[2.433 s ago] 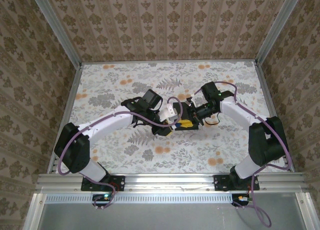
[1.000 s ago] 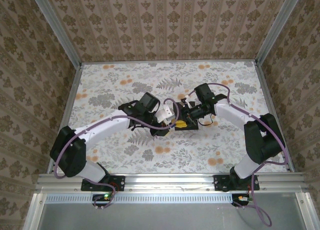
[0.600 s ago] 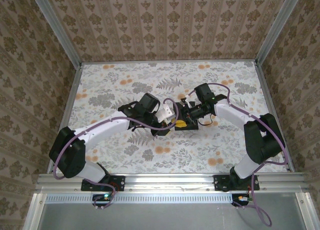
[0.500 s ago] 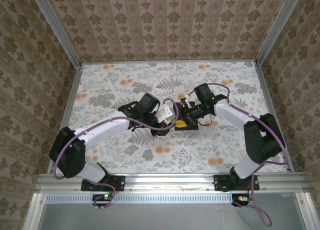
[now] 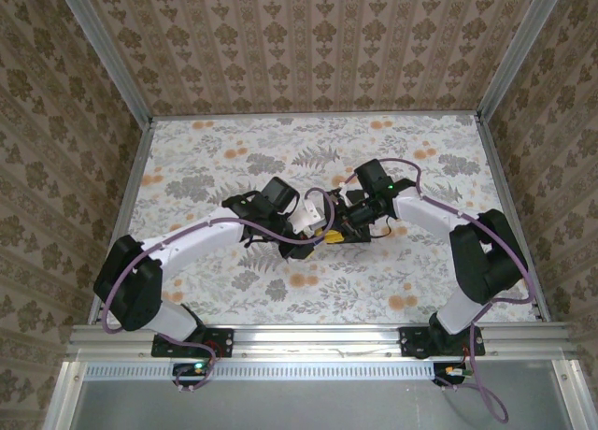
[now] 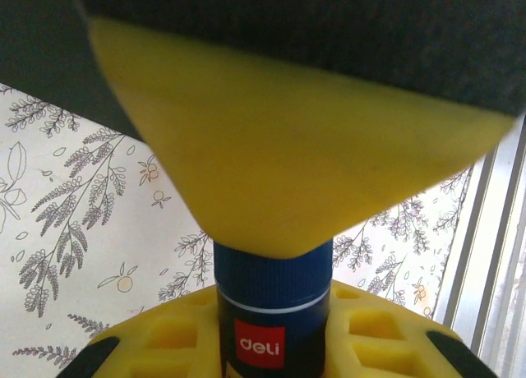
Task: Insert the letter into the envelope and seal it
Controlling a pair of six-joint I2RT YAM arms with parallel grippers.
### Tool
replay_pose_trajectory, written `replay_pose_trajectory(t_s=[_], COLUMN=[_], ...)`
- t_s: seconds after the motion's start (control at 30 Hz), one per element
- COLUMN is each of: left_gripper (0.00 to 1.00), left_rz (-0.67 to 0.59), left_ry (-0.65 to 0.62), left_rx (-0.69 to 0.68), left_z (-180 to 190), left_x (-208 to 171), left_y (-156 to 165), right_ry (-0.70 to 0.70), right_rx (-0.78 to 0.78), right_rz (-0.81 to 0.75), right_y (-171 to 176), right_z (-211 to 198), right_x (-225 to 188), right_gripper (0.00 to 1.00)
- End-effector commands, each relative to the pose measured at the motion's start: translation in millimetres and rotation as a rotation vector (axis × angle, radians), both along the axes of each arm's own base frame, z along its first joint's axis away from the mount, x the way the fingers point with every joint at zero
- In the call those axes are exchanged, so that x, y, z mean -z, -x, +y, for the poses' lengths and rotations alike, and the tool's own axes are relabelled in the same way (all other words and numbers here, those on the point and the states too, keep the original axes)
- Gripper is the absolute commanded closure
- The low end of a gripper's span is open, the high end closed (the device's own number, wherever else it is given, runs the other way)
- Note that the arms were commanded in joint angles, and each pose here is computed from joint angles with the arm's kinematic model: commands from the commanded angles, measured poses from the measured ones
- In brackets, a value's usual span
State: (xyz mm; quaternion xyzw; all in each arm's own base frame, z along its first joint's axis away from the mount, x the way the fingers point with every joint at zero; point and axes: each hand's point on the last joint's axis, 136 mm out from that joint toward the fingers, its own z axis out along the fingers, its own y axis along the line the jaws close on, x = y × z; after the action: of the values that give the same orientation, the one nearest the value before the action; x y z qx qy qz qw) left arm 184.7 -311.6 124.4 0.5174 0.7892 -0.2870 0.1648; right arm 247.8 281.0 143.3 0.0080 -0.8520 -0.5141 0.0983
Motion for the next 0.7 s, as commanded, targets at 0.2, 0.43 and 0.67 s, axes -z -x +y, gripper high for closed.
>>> replay_pose_trajectory(t_s=[0.2, 0.43, 0.67], left_gripper=[1.0, 1.0, 1.0], left_rz=[-0.287, -0.317, -0.3], left_ry=[0.309, 0.349, 0.367], left_rx=[0.009, -0.034, -0.04], left_z=[-58.3, -56.7, -52.8], left_x=[-81.7, -93.4, -96.1], left_y=[-46.4, -56.0, -54.7], right_ry=[-0.104, -0.096, -0.09], right_rx=[-0.14, -0.142, -0.14], right_rz=[0.034, 0.043, 0.048], right_y=[34.5, 38.1, 37.9], right_z=[35.7, 38.0, 38.2], right_x=[-15.5, -9.3, -6.9], right_gripper=[0.77, 0.78, 0.78])
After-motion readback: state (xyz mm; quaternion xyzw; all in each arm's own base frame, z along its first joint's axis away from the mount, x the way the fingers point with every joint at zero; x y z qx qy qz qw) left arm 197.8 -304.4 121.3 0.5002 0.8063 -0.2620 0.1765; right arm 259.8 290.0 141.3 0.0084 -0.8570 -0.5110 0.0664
